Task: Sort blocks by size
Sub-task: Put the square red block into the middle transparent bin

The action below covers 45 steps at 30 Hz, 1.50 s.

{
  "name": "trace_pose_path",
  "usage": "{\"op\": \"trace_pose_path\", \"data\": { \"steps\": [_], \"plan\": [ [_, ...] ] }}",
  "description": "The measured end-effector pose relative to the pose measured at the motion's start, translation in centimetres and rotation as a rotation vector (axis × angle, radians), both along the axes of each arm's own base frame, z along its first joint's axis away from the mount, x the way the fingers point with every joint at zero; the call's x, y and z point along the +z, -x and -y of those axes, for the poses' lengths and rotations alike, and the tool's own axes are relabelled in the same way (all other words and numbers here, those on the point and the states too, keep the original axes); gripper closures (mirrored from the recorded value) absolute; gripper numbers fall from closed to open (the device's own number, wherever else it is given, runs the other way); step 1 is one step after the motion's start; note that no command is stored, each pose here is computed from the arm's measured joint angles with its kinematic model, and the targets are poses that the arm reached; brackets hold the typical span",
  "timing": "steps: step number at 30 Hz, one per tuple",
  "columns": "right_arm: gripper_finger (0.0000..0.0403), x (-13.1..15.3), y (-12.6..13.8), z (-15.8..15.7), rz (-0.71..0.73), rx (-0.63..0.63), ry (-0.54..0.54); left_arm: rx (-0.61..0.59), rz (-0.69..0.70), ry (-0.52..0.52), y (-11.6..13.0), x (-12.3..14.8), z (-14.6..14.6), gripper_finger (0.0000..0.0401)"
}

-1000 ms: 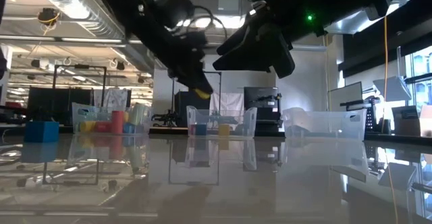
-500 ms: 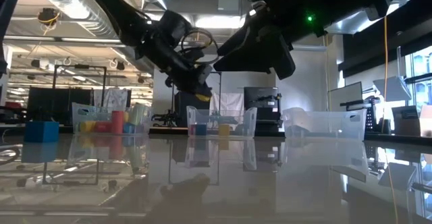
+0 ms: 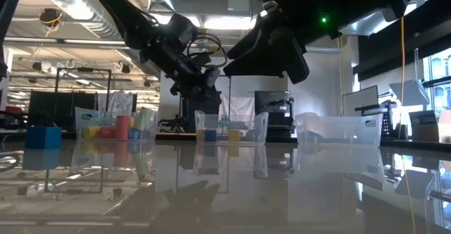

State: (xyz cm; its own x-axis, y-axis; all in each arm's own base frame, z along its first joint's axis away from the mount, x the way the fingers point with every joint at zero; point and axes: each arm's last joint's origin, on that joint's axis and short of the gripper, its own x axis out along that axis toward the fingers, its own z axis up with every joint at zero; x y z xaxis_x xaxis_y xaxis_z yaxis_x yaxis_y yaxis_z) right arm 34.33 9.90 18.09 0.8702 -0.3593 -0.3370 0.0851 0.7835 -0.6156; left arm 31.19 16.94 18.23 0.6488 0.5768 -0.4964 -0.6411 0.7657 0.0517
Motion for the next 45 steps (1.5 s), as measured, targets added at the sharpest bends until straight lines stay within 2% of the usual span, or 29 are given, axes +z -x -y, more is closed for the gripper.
{"op": "trace_pose_path", "data": {
  "steps": [9, 13, 19, 26, 33, 40, 45],
  "plan": [
    [0.0125, -0.1, 0.0, 0.0, -0.006, 0.000, 0.002, -0.146, -0.008, -0.058, -0.3, 3.2, 4.2, 0.0178],
    [0.0125, -0.1, 0.0, 0.0, -0.007, 0.000, 0.002, -0.229, -0.057, -0.085, 0.8, 5.3, 6.8, 0.0178],
    [0.0125, -0.1, 0.0, 0.0, -0.006, 0.002, 0.001, -0.339, -0.137, -0.060, 3.4, 7.8, 10.8, 0.0178],
    [0.0125, 0.0, 0.0, 0.0, -0.005, 0.002, 0.001, -0.436, -0.191, 0.017, 6.5, 9.5, 15.0, 0.0178],
    [0.0125, 0.0, 0.0, 0.0, -0.005, 0.003, 0.000, -0.498, -0.261, 0.130, 9.3, 9.8, 18.5, 0.0178],
    [0.0125, 0.0, 0.0, 0.0, -0.002, 0.003, -0.001, -0.491, -0.374, 0.265, 11.3, 9.0, 21.3, 0.0178],
    [0.0125, 0.0, 0.0, 0.0, 0.001, 0.003, -0.002, -0.484, -0.405, 0.333, 12.2, 8.7, 23.2, 0.0178]
  ]
}}
